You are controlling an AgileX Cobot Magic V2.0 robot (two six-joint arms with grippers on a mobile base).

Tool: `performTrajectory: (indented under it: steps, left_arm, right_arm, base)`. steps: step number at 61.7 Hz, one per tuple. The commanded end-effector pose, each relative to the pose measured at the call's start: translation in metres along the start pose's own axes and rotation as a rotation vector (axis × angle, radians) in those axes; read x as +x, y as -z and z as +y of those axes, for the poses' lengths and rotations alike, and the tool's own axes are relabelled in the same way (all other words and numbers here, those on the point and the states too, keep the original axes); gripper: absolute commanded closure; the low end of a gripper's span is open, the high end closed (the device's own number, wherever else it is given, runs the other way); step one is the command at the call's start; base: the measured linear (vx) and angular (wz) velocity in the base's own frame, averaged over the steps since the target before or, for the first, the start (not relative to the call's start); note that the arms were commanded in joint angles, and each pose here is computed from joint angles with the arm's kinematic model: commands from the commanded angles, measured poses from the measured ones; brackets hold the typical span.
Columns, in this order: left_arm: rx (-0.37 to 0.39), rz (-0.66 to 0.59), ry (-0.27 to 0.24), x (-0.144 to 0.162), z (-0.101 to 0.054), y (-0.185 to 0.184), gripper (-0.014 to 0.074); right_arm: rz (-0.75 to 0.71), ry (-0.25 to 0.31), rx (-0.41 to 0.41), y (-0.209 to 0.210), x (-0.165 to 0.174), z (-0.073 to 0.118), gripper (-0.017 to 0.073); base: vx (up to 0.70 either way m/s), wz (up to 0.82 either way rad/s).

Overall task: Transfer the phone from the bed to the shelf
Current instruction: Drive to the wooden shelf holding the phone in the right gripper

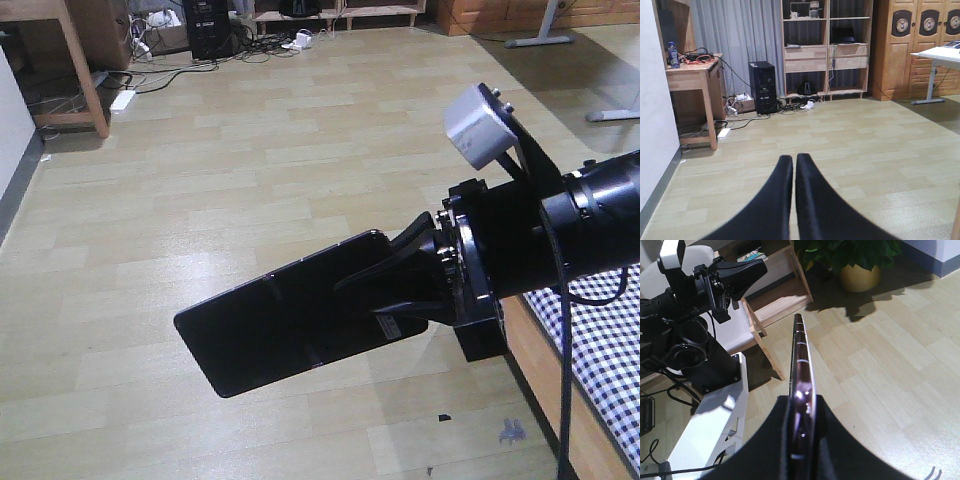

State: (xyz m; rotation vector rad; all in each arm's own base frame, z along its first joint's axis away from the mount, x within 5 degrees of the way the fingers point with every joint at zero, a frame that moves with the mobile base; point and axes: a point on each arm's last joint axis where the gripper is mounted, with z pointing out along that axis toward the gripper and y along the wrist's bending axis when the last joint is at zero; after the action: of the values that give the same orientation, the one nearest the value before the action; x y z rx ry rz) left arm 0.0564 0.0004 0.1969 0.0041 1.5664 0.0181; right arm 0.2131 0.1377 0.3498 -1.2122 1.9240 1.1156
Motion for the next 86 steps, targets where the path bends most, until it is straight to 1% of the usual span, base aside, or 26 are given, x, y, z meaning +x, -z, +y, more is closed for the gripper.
performTrajectory:
  steps: [1, 47, 86]
  left_arm:
    - [-0.005, -0.107, 0.018, -0.0157, 0.0005, 0.0020, 0.0592]
    - [-0.005, -0.107, 0.018, -0.0157, 0.0005, 0.0020, 0.0592]
    - [-0.005, -0.107, 0.018, -0.0157, 0.0005, 0.0020, 0.0592]
  right_arm:
    - [-0.066, 0.023, -0.083, 0.0082, -0.0116, 0.0182, 0.0561]
    - [-0.066, 0.025, -0.083, 0.0082, -0.0116, 0.0182, 0.0561]
    - [-0.066, 0.025, -0.083, 0.0082, -0.0116, 0.0182, 0.0561]
  base:
    - [0.04, 0.04]
    - [0.10, 0.07]
    - [0.25, 0.02]
